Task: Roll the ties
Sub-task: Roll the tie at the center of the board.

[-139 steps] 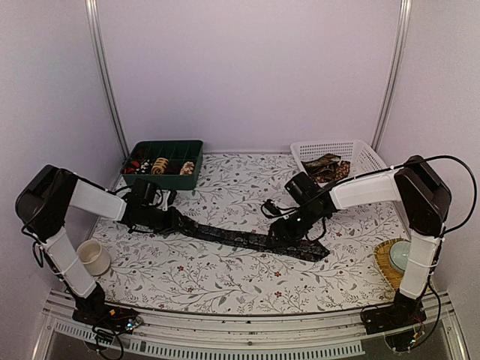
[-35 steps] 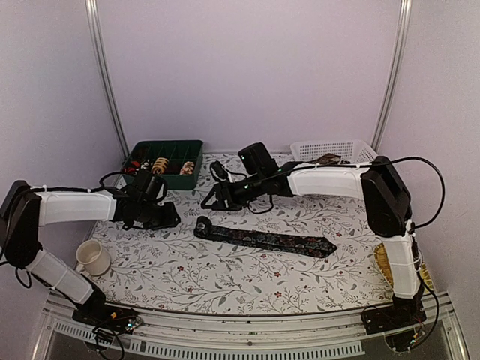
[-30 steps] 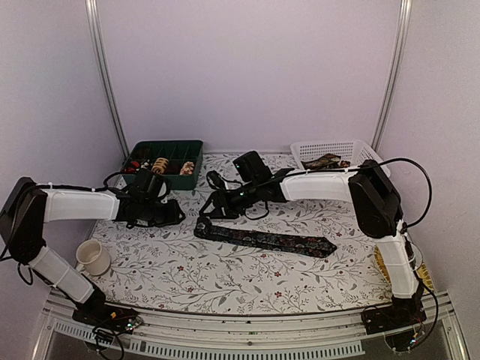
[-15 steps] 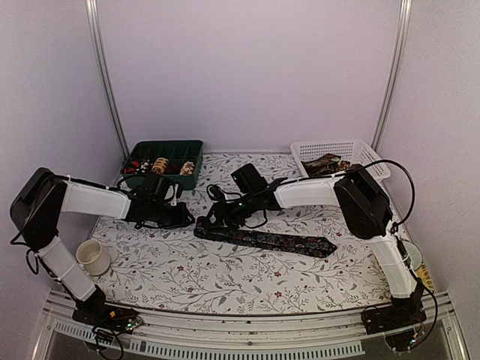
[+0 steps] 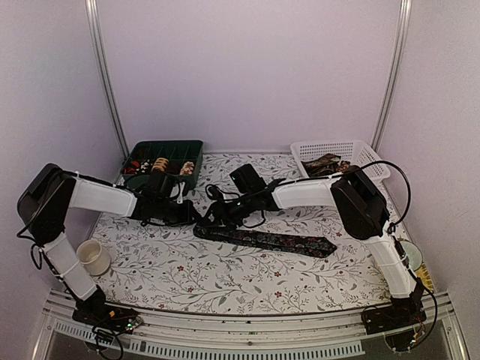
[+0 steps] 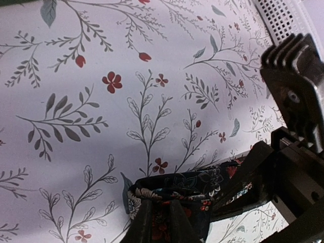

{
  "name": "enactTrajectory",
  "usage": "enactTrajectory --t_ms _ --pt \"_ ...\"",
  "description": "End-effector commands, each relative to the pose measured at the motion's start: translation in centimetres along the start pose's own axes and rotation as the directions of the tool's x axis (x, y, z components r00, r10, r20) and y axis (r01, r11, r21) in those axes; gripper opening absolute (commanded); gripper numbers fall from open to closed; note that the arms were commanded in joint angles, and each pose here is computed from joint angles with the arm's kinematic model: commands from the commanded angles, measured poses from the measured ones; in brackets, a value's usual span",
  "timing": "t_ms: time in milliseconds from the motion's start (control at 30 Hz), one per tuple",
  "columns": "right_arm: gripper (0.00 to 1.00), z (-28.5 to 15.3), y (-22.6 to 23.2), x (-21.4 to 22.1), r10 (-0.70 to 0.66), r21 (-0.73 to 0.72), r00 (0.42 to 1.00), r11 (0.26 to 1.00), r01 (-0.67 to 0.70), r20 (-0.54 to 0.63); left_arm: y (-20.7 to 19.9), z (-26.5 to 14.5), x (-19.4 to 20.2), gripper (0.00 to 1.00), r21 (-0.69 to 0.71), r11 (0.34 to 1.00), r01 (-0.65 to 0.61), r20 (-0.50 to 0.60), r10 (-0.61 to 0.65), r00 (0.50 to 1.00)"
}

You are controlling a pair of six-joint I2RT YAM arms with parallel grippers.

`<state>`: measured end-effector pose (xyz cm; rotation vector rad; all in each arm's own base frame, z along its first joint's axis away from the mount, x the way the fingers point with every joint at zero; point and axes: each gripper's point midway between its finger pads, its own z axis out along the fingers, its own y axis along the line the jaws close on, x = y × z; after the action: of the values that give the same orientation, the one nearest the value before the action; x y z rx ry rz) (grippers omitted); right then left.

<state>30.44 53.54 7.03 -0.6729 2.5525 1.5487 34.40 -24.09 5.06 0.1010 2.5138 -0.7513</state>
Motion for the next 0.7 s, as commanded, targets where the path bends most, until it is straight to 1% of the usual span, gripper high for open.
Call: enactTrajectory --t_ms 0,67,233,400,667 --pt "0.47 2.0 -3.3 0.9 0.038 0.026 0.999 0.999 -0.037 -0.027 -1.9 0.5 -0.3 0.12 0.056 0.998 -0.035 -0.003 0.035 0.999" --pt "0.47 2.1 -3.5 0.9 0.04 0.032 0.999 0.999 -0.039 -0.025 -2.2 0.7 -0.2 0.1 0.064 0.997 -0.036 -0.008 0.036 0.999" --pt "0.47 1.9 -4.5 0.9 0.062 0.073 0.998 0.995 -0.061 -0.011 -2.7 0.5 -0.2 0.1 0.073 0.997 -0.027 -0.011 0.027 1.0" --pt "0.5 1.3 -5.1 0.8 0.08 0.094 0.997 0.992 -0.081 0.018 -2.7 0.0 0.2 0.09 0.07 0.997 -0.013 -0.01 0.014 1.0" --pt "0.5 1.1 -6.1 0.7 0.116 0.111 0.993 0.987 -0.12 0.038 -3.0 0.0 1.3 0.02 0.09 0.996 -0.003 -0.021 0.005 1.0"
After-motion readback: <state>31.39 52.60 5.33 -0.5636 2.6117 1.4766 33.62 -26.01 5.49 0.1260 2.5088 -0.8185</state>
